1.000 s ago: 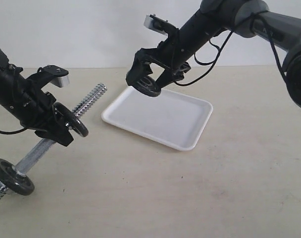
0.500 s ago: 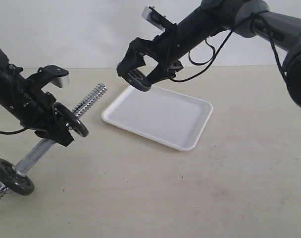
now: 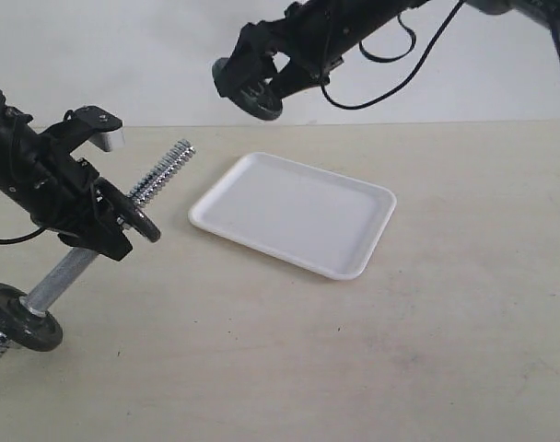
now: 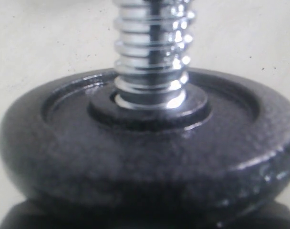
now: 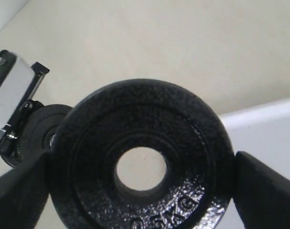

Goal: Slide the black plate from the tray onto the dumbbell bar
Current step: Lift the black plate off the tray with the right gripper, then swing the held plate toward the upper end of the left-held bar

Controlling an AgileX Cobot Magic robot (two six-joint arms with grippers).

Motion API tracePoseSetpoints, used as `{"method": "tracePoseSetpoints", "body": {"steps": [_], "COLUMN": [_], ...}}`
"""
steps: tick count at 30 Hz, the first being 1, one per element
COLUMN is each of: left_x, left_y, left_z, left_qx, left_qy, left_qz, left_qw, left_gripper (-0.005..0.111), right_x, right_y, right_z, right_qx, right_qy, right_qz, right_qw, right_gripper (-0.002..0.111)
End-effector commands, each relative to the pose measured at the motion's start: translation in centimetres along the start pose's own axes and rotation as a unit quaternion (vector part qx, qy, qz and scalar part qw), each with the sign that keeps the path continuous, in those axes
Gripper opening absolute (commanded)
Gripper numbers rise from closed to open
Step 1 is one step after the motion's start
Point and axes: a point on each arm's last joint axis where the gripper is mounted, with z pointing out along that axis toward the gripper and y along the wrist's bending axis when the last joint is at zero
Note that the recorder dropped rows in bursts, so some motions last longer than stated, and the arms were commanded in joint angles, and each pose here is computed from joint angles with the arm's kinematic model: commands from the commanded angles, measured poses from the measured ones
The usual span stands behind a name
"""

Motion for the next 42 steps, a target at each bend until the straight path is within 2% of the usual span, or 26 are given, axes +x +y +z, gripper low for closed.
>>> {"method": "tracePoseSetpoints", "body": {"steps": [1, 6, 8, 15, 18, 24, 26, 28, 31, 37, 42], "left_x": [-1.5, -1.8, -2.1, -2.6, -2.8, -2.8, -2.8, -2.8, -2.8, -2.8, -2.9], "left_y": [-0.5, -1.2, -1.6, -1.6, -1.5, -1.5, -1.5, -1.5, -1.5, -1.5, -1.5], "left_z": [-2.3, -2.0, -1.8, -1.7, -1.8, -1.8, -1.8, -1.8, -1.8, -1.8, -1.8], "left_qx": [-0.013, -0.009, -0.01, -0.025, -0.027, -0.028, -0.028, -0.028, -0.028, -0.029, -0.032], "left_qy": [-0.05, -0.043, -0.045, -0.063, -0.073, -0.075, -0.075, -0.075, -0.075, -0.076, -0.077], "left_qz": [0.013, 0.057, 0.066, 0.059, 0.051, 0.05, 0.049, 0.049, 0.049, 0.049, 0.049], "left_qw": [0.999, 0.997, 0.997, 0.996, 0.996, 0.996, 0.996, 0.996, 0.996, 0.995, 0.995], "left_gripper": [0.004, 0.004, 0.004, 0.004, 0.004, 0.004, 0.004, 0.004, 0.004, 0.004, 0.004], "right_x": [-2.0, -2.1, -2.0, -2.0, -2.4, -3.8, -3.8, -3.5, -3.4, -3.0, -3.0], "right_y": [2.8, 3.0, 3.0, 3.1, 4.0, 8.6, 9.5, 9.0, 9.1, 7.7, 8.0], "right_z": [-3.3, -3.7, -3.7, -4.3, -6.0, -11.6, -13.5, -13.7, -13.9, -14.6, -14.1], "right_qx": [0.002, 0.013, 0.015, 0.04, 0.082, 0.136, 0.186, 0.213, 0.217, 0.294, 0.267], "right_qy": [-0.043, -0.039, -0.038, -0.026, -0.016, -0.049, -0.044, -0.03, -0.033, -0.014, -0.016], "right_qz": [-0.052, -0.06, -0.084, -0.09, -0.103, -0.14, -0.136, -0.124, -0.109, -0.059, -0.07], "right_qw": [0.998, 0.997, 0.996, 0.995, 0.991, 0.98, 0.972, 0.969, 0.969, 0.954, 0.961], "right_gripper": [0.0, 0.0, 0.0, 0.0, 0.0, 0.0, 0.0, 0.0, 0.0, 0.0, 0.0]}}
